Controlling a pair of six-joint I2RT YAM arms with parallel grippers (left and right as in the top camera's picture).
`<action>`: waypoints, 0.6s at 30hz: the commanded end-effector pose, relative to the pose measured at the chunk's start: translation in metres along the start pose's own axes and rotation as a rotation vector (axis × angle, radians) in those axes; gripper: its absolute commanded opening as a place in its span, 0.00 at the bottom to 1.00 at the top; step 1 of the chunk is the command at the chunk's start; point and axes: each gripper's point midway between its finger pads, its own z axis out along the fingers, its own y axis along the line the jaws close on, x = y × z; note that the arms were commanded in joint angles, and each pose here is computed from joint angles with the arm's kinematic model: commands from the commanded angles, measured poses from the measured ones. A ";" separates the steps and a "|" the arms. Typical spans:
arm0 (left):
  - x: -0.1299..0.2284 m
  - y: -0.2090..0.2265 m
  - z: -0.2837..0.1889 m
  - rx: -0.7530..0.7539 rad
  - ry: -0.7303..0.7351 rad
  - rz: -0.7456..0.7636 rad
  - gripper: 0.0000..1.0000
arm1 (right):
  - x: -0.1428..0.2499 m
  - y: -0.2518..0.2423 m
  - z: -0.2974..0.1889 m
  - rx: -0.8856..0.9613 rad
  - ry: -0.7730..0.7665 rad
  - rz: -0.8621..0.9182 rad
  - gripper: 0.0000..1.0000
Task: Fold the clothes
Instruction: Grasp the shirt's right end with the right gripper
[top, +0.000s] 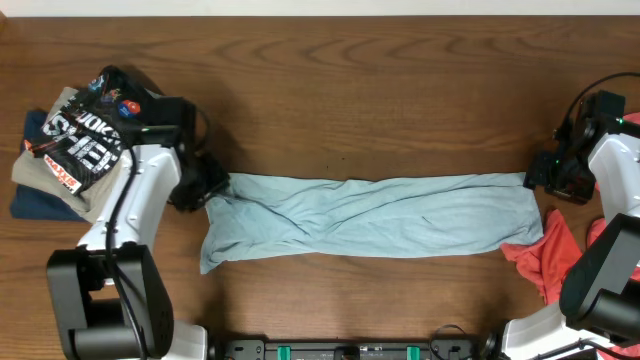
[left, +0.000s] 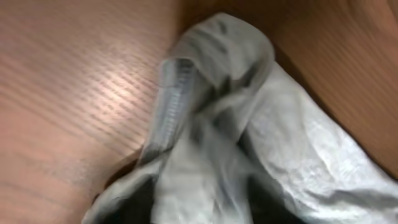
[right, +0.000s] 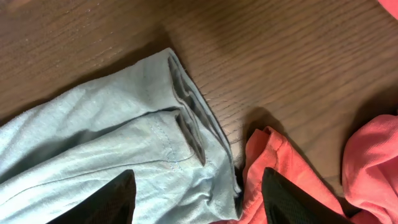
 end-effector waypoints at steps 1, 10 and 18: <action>0.014 -0.003 -0.001 0.016 0.055 -0.014 0.62 | 0.002 -0.001 0.000 -0.004 0.000 -0.006 0.63; 0.065 0.003 0.005 -0.088 0.189 0.097 0.62 | 0.002 -0.001 0.000 -0.008 0.001 -0.005 0.63; 0.072 -0.002 0.019 -0.081 0.176 0.142 0.63 | 0.000 -0.001 0.000 -0.006 -0.006 -0.026 0.64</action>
